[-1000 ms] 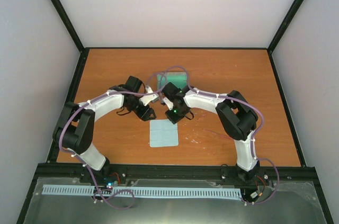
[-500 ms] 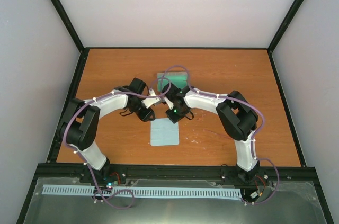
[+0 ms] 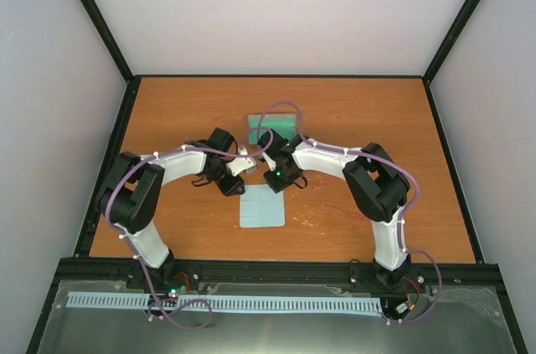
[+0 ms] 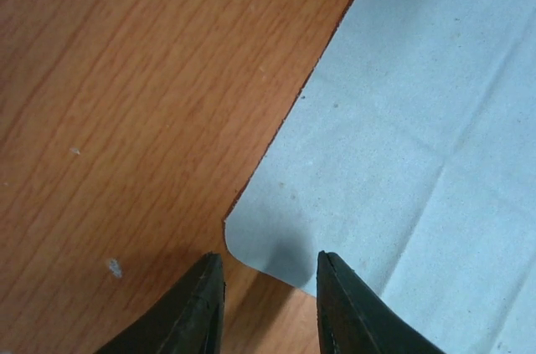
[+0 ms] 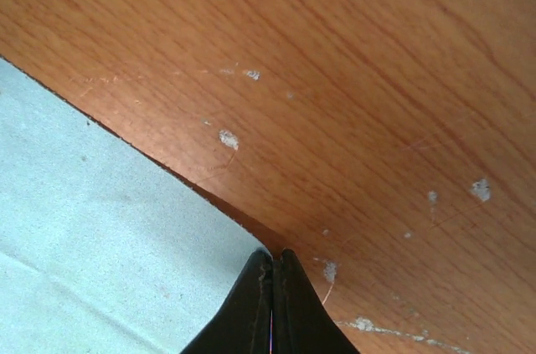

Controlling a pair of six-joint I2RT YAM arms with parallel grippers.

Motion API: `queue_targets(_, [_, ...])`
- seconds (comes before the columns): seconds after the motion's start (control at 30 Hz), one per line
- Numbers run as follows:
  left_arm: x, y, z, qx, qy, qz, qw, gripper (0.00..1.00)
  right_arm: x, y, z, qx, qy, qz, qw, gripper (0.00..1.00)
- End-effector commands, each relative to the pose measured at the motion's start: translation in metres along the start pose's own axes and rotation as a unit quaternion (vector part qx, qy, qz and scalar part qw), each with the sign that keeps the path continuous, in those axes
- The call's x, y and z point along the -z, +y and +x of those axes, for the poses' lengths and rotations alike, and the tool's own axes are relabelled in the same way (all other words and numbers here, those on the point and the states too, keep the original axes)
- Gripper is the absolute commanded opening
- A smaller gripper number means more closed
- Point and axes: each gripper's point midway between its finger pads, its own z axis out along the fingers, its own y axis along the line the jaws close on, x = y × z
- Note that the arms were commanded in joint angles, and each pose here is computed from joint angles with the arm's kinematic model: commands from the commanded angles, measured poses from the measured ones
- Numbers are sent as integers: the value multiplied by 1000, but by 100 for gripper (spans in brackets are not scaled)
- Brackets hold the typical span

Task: Organize the sunglasses
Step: Fold the glasses cleaning cloth at the center of the board.

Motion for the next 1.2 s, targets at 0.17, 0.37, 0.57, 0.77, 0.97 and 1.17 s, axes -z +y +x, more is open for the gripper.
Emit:
queue_targets(0.17, [-21,4,5,-18,15,-9,1000,31,8,-5,-3,-12,-14,6,1000,3])
queue_targets(0.37, [-28,3,3,-25,19,-7,999,27,10,-5,-4,-12,-17,6,1000,3])
queue_targets(0.57, [-35,-4,17,-34,39,1,999,14,11,-6,-4,-15,-20,10,1000,3])
queue_targets(0.77, [-34,-9,26,-38,46,5,998,0,14,-9,-6,-20,-26,14,999,3])
queue_targets(0.97, [-22,-2,1,-39,17,-15,999,0,23,-18,-14,-29,-46,30,998,3])
queue_targets(1.17, [-3,8,-39,-53,-28,-37,998,0,37,-30,-28,-37,-74,52,995,3])
